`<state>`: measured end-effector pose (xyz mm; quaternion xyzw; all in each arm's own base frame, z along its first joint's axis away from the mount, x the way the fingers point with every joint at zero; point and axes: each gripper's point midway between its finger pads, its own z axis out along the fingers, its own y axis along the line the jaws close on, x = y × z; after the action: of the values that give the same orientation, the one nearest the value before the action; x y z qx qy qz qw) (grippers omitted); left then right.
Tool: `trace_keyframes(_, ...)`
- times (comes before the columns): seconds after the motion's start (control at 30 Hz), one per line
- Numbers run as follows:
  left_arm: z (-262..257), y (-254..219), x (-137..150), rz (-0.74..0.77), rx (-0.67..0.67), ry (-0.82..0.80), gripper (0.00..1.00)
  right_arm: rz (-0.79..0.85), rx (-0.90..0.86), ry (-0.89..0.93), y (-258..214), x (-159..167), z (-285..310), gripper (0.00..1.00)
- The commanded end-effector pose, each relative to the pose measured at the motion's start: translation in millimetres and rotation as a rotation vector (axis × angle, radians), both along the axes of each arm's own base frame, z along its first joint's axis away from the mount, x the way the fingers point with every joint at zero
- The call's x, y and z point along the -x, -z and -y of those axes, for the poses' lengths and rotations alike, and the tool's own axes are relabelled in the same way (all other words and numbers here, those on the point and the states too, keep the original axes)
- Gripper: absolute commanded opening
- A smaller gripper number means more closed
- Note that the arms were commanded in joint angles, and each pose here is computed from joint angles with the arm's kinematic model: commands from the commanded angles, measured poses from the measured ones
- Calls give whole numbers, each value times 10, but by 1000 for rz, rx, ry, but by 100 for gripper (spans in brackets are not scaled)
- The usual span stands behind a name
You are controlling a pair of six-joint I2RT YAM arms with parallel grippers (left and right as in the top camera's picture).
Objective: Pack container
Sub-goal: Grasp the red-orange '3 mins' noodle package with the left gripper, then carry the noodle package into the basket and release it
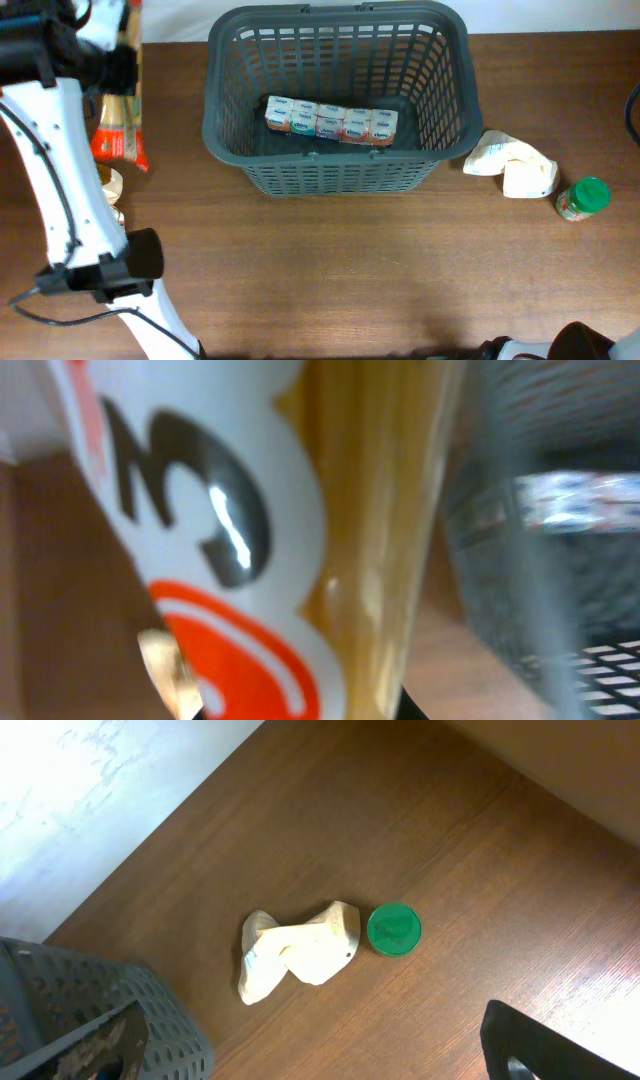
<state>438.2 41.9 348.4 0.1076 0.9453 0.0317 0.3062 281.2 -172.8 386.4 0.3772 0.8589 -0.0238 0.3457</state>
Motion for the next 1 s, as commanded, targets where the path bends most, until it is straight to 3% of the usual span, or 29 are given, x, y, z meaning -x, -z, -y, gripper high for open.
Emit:
trace_keyframes(0.0, 568, -748, 215, 244, -139, 305, 2, -1, 7, 21, -9, 20, 37, 99)
trace_keyframes(0.2, 1495, -1009, 418, 393, -446, 788, 2, -1, 7, 21, -9, 20, 37, 99)
trace_keyframes(0.4, 2313, -680, 408, 393, -622, 1161, 2, -1, 7, 21, -9, 20, 37, 99)
trace_keyframes(0.57, 2763, -13, 87, 281, -606, 1262, 2, -1, 7, 21, -9, 20, 37, 99)
trace_keyframes(0.73, 2778, 1147, -261, -22, -610, 1243, 2, -1, 7, 21, -9, 20, 37, 99)
trace_keyframes(0.97, 2859, 2025, -81, -290, -542, 1292, 2, -1, 7, 21, -9, 20, 37, 99)
